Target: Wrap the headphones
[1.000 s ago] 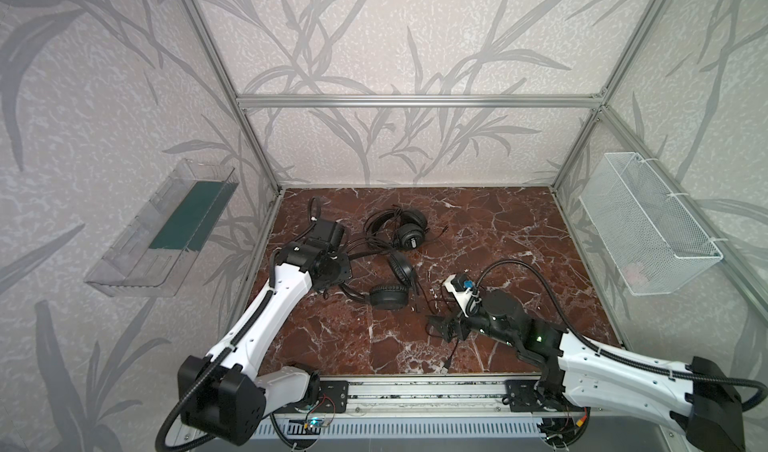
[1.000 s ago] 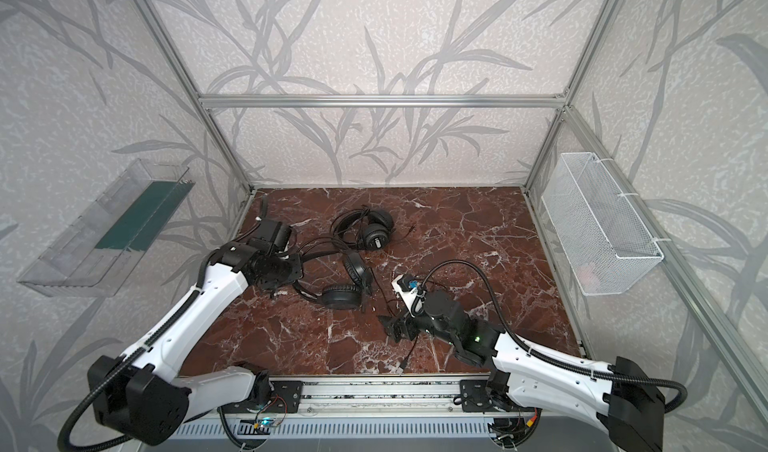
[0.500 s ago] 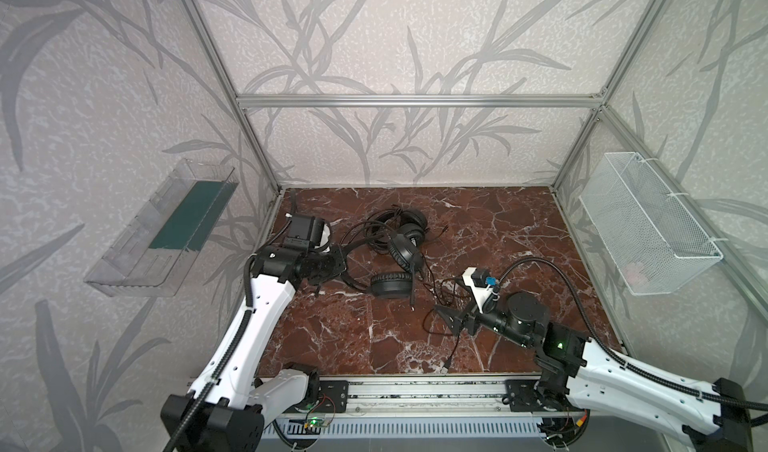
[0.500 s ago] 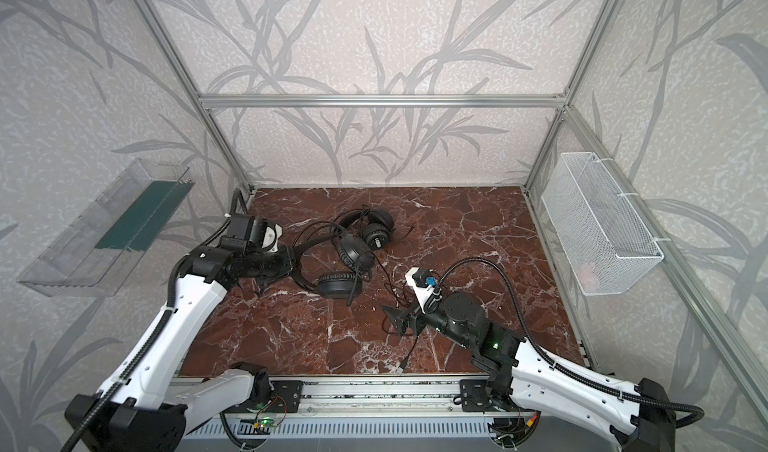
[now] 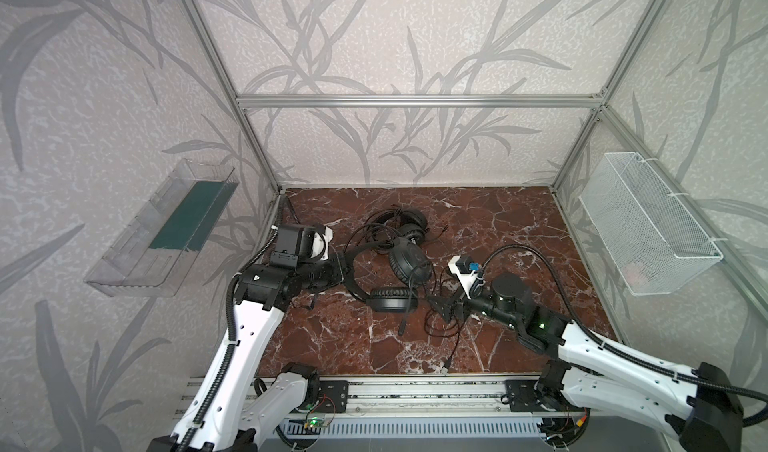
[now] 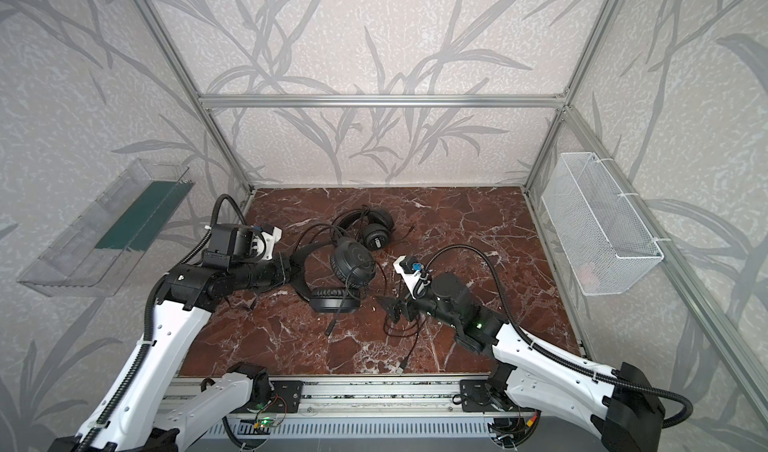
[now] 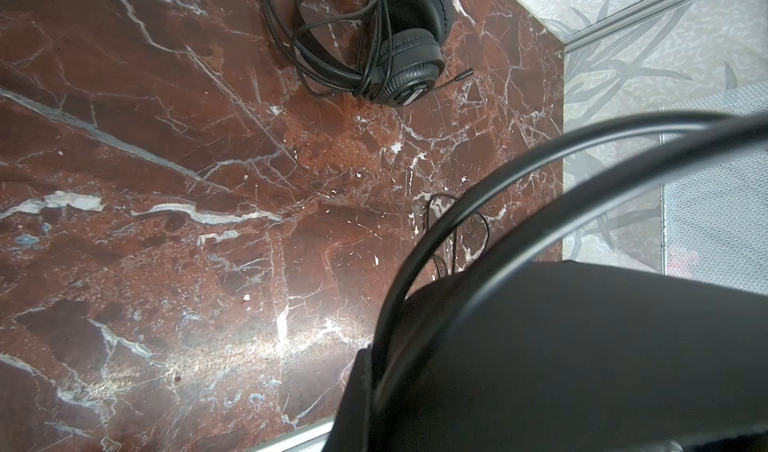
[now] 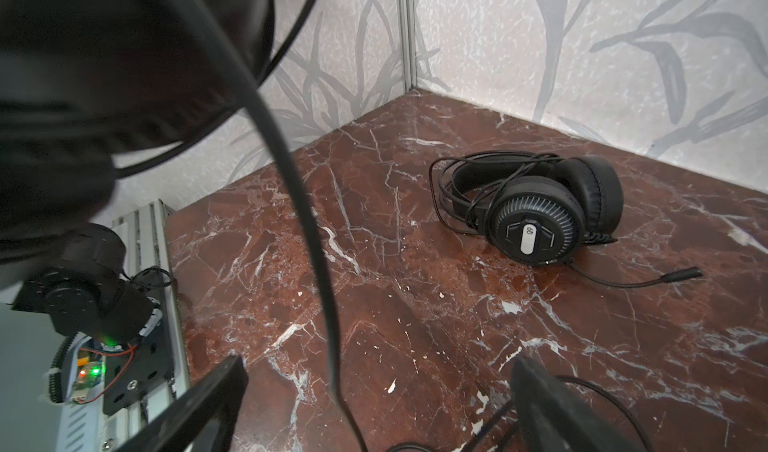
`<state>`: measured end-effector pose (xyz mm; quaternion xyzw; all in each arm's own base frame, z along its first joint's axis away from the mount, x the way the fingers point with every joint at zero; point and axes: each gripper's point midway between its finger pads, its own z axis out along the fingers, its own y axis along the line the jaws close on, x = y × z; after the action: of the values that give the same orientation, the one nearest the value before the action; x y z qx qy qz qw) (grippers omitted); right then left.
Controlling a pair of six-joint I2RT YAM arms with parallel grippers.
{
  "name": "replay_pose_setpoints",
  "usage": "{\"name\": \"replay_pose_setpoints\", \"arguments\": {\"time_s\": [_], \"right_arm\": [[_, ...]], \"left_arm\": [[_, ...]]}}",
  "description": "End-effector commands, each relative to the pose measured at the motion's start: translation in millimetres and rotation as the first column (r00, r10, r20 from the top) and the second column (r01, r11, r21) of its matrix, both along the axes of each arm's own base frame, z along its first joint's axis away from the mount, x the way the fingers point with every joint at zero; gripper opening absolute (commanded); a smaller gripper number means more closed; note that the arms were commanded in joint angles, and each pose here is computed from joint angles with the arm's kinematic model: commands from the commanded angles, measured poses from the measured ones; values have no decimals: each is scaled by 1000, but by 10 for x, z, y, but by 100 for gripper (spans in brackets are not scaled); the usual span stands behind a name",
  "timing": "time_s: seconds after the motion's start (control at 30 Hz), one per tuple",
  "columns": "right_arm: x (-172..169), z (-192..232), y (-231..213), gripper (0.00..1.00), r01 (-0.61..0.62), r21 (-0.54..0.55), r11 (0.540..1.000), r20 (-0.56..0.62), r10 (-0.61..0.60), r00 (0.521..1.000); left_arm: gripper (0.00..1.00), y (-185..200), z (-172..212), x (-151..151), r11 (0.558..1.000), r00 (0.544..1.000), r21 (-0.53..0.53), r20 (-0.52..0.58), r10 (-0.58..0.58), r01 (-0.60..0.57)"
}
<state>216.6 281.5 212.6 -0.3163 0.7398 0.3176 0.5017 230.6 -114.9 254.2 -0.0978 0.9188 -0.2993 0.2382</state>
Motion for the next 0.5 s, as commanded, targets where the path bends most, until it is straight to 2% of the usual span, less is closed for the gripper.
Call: {"name": "replay_pose_setpoints", "arguments": {"time_s": [0.0,0.17,0.23,0.27,0.4,0.47], "right_arm": [[194,100,139,99,4,0,1000,54,-4,999],[515,79,73,99,97,31,995,68,-99,993],[588,84,56,94,100,40,994,64,-103,993],[602,66,60,88,93,38,995,59,-95,994],[629,-80,84,41,81,-4,997,36,-81,996],[648,-90,75,26,92,-16,996,32,-91,995]], "left_arm": [[0,-142,189,2,996,998,-74,43,-48,51],[0,-92,136,0,999,998,-31,42,-42,44],[0,-54,106,-6,999,999,-8,41,-34,35],[0,-24,95,-1,1000,999,6,42,-23,23],[0,19,111,22,1000,999,26,50,-7,6],[0,34,111,47,999,999,40,54,-4,2]]}}
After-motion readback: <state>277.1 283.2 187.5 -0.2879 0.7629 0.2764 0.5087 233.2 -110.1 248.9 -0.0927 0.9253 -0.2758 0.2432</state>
